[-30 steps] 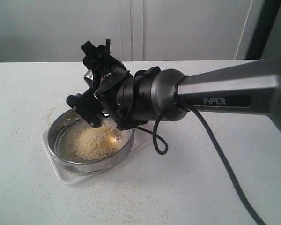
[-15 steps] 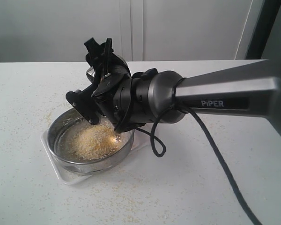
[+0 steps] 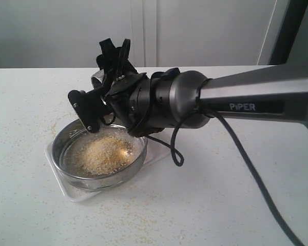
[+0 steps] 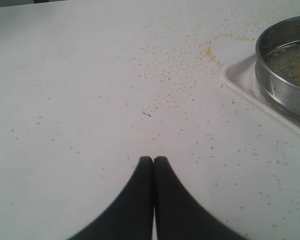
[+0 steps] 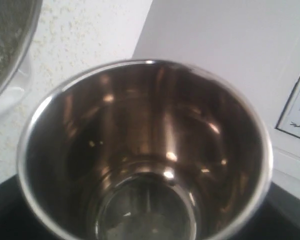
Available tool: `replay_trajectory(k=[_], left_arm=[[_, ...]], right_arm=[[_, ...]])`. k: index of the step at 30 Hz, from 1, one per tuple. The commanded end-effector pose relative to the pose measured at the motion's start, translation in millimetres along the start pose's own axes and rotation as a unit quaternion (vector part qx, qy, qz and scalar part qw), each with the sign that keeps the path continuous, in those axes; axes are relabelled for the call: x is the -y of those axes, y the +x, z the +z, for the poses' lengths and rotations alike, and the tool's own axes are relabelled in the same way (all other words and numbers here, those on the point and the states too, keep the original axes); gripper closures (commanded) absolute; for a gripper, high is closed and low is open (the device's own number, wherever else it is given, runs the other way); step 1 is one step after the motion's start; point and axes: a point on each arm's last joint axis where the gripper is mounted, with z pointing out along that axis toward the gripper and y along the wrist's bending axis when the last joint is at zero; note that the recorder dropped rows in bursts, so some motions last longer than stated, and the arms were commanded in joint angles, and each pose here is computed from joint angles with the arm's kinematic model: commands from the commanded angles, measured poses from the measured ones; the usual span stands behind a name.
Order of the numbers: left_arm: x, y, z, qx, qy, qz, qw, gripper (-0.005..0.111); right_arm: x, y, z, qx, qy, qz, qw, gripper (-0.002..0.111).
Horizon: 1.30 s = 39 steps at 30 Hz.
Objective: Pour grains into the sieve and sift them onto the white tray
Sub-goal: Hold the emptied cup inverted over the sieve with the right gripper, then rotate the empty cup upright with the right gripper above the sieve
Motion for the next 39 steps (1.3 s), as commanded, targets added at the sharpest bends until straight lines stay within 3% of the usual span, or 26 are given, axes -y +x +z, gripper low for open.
replay_trajectory(k=[1, 8, 24, 39], left_arm=[[0.3, 1.0, 0.2, 0.000, 0.001, -0.005, 1.000, 0.107], [0.3, 1.0, 0.2, 0.000, 0.001, -0.005, 1.000, 0.107], [0.3, 1.0, 0.2, 0.000, 0.001, -0.005, 1.000, 0.107], [0.3, 1.0, 0.2, 0.000, 0.001, -0.005, 1.000, 0.107]], right_arm=[[19.1, 22.0, -11.0, 0.023, -0.020, 0.125, 0.992, 0.108], [36.0, 51.1, -22.6, 0.069, -0.045, 0.298, 0.951, 0.108], [4.2, 81.6, -54.0, 0.136, -0.084, 0.437, 0.885, 0.108], [-20.5, 63.2, -78.3, 0.265, -0.125, 0.564, 0.772, 0.108]])
